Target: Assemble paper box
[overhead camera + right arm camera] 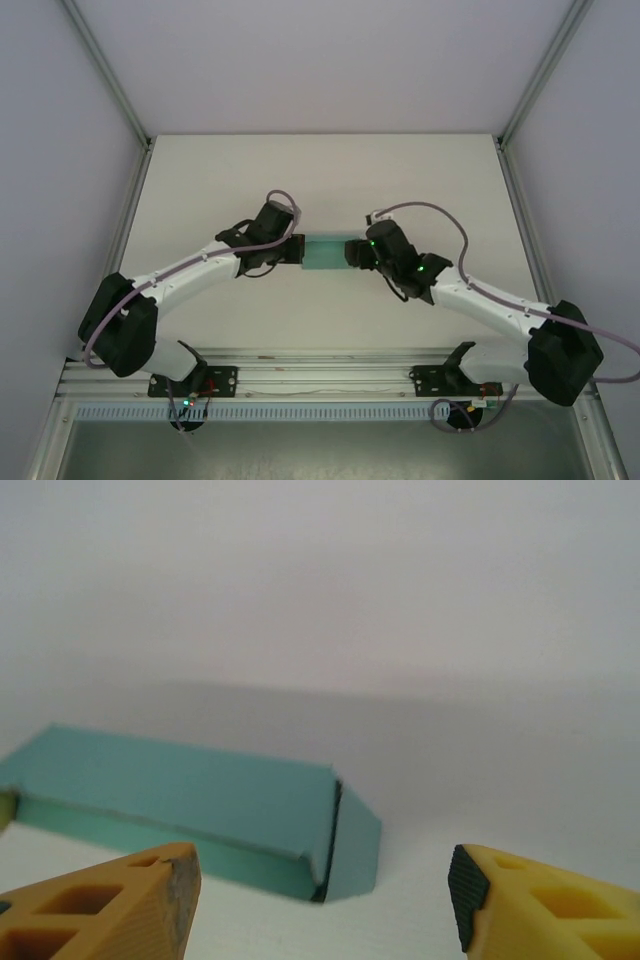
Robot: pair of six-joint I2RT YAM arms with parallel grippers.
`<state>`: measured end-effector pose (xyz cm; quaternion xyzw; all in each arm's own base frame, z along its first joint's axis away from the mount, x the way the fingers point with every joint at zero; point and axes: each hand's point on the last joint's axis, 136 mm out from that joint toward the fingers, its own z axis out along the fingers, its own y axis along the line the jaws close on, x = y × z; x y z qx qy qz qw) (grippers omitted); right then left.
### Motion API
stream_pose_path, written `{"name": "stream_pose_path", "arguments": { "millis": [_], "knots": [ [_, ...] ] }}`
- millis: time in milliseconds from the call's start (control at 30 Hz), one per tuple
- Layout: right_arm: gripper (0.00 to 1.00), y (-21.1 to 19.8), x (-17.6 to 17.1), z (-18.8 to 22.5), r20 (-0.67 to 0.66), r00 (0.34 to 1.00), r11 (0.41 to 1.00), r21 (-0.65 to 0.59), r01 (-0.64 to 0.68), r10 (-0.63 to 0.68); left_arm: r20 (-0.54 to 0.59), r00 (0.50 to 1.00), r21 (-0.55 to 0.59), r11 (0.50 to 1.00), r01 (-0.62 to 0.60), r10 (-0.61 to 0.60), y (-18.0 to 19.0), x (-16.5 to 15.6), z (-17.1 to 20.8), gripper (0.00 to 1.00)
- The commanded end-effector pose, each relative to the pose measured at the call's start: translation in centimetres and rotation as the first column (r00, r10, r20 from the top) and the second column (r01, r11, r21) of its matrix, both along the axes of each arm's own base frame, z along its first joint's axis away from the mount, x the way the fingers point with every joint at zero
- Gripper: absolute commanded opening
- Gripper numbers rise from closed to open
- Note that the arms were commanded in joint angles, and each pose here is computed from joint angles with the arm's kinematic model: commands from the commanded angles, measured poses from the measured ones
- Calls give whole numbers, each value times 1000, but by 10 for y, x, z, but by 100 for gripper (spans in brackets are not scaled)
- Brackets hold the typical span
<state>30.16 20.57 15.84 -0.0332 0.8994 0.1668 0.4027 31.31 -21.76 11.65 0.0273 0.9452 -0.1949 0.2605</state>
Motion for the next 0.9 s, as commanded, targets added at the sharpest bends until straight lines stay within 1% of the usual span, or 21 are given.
{"name": "stream_pose_path", "arguments": {
  "millis": [0,67,100,233,300,367,400,433,467,500,600,667,733,800,867],
  "knots": [
    [67,-5,11,2,-24,999,998,40,48,-47,-102,995,94,996,5,5,13,-17,-29,0],
    [59,-3,15,-6,-55,998,998,41,44,-41,-101,995,87,996,17,-8,10,-16,-26,0],
    [57,-2,16,-10,-77,996,998,41,37,-34,-105,994,85,996,27,-18,7,-15,-25,0],
    [53,-4,12,-36,-160,987,999,11,32,-30,-102,994,68,997,46,-39,2,-13,-19,0],
    [48,-10,9,-49,-188,981,999,-6,53,-53,-95,994,45,997,65,-61,-3,-13,-12,0],
    [40,-15,4,-64,-218,973,997,-19,73,-76,-82,994,37,996,77,-74,-4,-14,-4,0],
    [37,-16,1,-71,-234,969,996,-19,82,-84,-73,994,33,996,88,-85,-5,-15,1,6],
    [35,-17,-2,-77,-249,964,996,-15,88,-89,-64,994,33,995,94,-92,-5,-15,7,20],
    [35,-15,-5,-83,-264,961,997,-1,83,-80,-54,994,32,995,97,-96,-4,-15,14,37],
    [34,-14,-8,-89,-278,957,997,10,82,-76,-44,994,27,994,102,-101,-4,-16,21,44],
    [33,-15,-15,-102,-316,946,996,8,85,-78,-20,995,27,995,94,-93,-1,-16,40,63],
    [32,-19,-17,-109,-326,941,995,-9,96,-94,0,999,52,997,50,-50,7,-12,46,66],
    [32,-22,-18,-112,-327,940,995,-19,101,-102,11,1000,56,998,-10,10,16,-2,47,72],
    [32,-22,-18,-111,-322,942,995,-19,98,-98,-9,999,13,999,-48,49,19,9,41,73],
    [32,-22,-17,-110,-316,944,995,-21,96,-98,-29,999,-61,997,-38,36,13,19,36,72]
  ]
}}
